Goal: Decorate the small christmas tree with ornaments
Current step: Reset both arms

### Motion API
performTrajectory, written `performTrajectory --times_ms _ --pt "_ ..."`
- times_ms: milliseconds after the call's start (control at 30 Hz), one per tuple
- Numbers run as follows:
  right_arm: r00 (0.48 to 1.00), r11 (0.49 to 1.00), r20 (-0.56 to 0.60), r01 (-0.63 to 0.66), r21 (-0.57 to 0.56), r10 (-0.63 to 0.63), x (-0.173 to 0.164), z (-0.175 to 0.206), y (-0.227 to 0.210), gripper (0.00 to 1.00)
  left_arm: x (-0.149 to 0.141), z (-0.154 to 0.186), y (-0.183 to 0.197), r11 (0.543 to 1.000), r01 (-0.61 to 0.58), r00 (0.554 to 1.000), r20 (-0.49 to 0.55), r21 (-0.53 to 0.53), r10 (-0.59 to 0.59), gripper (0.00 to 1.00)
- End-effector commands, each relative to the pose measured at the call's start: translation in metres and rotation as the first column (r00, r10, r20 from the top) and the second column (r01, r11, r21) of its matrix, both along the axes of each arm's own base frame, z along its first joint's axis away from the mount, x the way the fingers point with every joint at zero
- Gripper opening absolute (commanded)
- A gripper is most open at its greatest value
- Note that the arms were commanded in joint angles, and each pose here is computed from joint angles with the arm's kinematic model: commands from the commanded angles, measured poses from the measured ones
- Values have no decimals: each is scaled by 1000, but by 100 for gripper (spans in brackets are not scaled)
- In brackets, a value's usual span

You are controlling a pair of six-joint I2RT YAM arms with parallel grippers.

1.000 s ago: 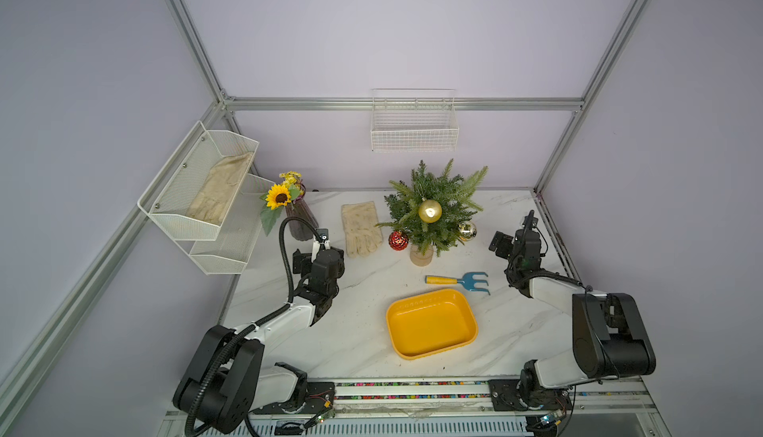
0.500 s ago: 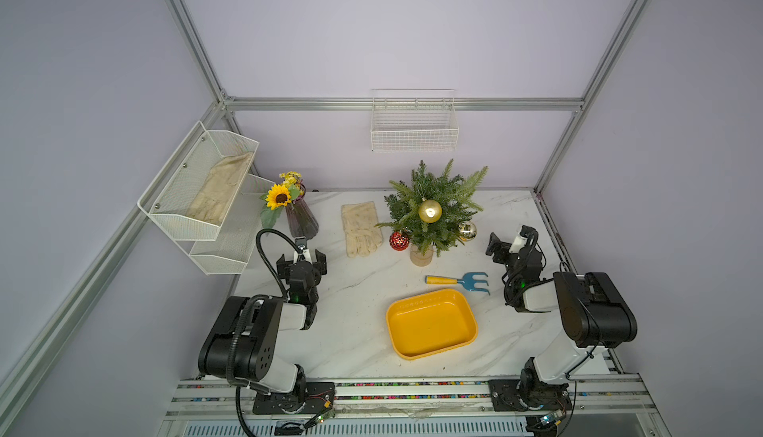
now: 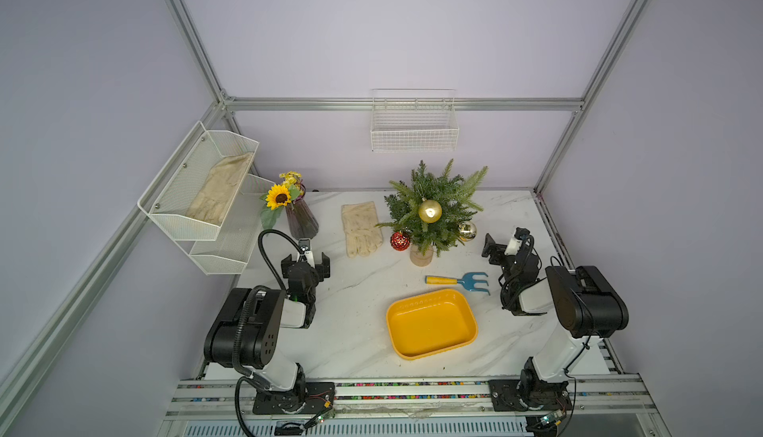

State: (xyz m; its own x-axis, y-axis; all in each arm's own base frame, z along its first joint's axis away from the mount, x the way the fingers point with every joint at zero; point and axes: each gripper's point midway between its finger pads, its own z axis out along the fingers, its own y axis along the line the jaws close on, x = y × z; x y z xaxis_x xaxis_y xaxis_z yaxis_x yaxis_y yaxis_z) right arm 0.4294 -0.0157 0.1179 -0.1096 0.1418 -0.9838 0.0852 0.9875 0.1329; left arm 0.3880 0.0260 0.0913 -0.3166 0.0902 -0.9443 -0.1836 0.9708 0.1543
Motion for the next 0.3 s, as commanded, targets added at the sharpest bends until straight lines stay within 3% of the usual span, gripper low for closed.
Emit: performTrajectory --times_ms 0,100,267 --pt "997 998 60 -44 -43 47 3 15 9 97 10 23 0 1000 1 997 82 -23 1 100" --pt "995 993 25 -95 -69 97 10 11 19 97 10 23 0 1000 2 997 80 -22 0 100" --pt "997 996 39 -60 -65 63 7 13 15 97 11 24 0 1000 3 997 83 -23 -1 100"
